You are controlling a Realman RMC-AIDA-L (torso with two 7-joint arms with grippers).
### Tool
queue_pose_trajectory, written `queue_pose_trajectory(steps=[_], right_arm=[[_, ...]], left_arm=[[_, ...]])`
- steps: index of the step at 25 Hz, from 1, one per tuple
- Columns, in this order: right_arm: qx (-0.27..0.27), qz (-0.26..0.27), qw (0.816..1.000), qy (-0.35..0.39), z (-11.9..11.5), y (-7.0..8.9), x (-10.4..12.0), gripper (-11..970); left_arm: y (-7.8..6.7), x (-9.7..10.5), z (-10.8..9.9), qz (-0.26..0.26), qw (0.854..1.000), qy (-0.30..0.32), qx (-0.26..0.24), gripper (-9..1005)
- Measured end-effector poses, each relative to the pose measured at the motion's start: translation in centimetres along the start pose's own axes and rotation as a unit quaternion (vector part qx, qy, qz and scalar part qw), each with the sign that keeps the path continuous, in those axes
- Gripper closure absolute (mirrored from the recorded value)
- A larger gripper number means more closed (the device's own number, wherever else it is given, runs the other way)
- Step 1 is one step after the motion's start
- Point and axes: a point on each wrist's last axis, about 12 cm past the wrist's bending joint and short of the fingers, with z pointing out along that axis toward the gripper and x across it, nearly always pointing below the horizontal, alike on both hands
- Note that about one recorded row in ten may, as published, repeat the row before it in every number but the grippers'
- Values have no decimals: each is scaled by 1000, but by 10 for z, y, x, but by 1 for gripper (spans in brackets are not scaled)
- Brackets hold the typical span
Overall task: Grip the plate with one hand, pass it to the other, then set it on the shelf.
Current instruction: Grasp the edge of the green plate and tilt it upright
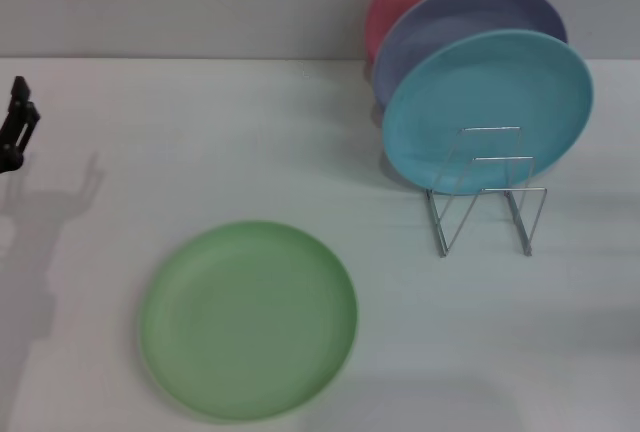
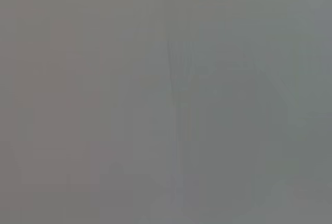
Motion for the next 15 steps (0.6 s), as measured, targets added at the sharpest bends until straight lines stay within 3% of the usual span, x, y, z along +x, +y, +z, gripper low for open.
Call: queue_pose_trajectory(steps=[3, 6, 11, 15], right_arm=[[-1, -1, 1000, 1, 1, 0, 0, 370], [-3, -8, 1000, 10, 5, 3, 3, 370], [-14, -20, 1000, 13, 10, 11, 5, 370], [-16, -13, 1000, 12, 11, 14, 5, 370]], left_arm=[[7, 0, 2, 107, 994, 3, -26, 179], [14, -1, 3, 159, 986, 9, -47, 179], [30, 1, 4, 235, 967, 37, -88, 180], [35, 6, 4, 251, 960, 65, -107, 178]])
